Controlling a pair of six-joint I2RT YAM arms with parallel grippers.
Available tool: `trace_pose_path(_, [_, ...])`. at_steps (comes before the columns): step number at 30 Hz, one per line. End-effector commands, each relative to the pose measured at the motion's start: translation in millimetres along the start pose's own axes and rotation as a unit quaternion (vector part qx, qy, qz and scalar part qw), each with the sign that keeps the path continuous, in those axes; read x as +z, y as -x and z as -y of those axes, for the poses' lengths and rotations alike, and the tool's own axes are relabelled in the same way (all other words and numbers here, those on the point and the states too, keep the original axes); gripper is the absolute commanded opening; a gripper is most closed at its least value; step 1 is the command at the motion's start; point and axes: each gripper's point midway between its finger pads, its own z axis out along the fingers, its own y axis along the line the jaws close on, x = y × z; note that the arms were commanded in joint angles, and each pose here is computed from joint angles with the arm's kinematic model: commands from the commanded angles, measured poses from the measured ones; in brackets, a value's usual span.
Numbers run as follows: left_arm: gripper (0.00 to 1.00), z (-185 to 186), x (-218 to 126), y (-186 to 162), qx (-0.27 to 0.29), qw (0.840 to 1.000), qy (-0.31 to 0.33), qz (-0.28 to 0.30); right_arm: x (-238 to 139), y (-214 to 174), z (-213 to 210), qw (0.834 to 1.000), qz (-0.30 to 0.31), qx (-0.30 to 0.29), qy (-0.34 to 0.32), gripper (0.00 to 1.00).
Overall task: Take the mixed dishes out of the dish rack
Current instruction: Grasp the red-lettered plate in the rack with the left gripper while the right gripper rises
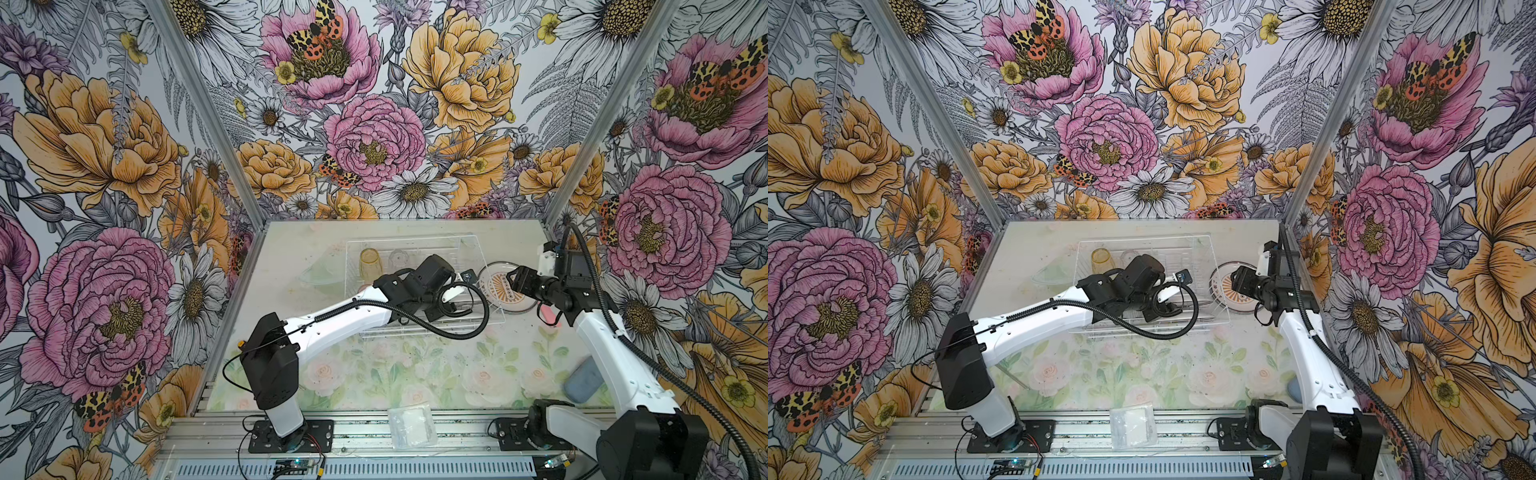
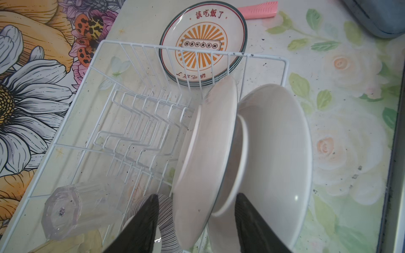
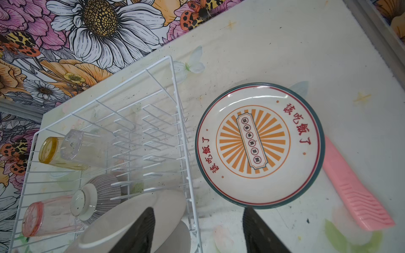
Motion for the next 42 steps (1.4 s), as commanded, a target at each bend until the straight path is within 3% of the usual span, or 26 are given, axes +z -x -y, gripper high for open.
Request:
trace_pose_path(1, [0.58, 0, 2, 4, 0.024, 1.000, -0.001, -0.007, -7, 11, -4, 1.000, 0.017, -0.009, -0.004, 0.66])
trace_pose_path(12, [0.53, -1, 36, -7, 0.072, 0.996, -0.005, -0.054, -5, 9, -3, 1.000, 0.012, -0.012, -0.005, 0.66])
trace_pose_path(21, [0.31, -12, 47, -6, 0.082, 0.995, 0.007, -0.061, -1, 10, -1, 1.000, 0.009, -0.015, -0.010, 0.66])
trace_pose_path(42, [0.04, -36, 53, -9, 0.097, 0.990, 0.064, -0.083, 5, 9, 1, 1.000, 0.004, -0.016, -0.009, 0.66])
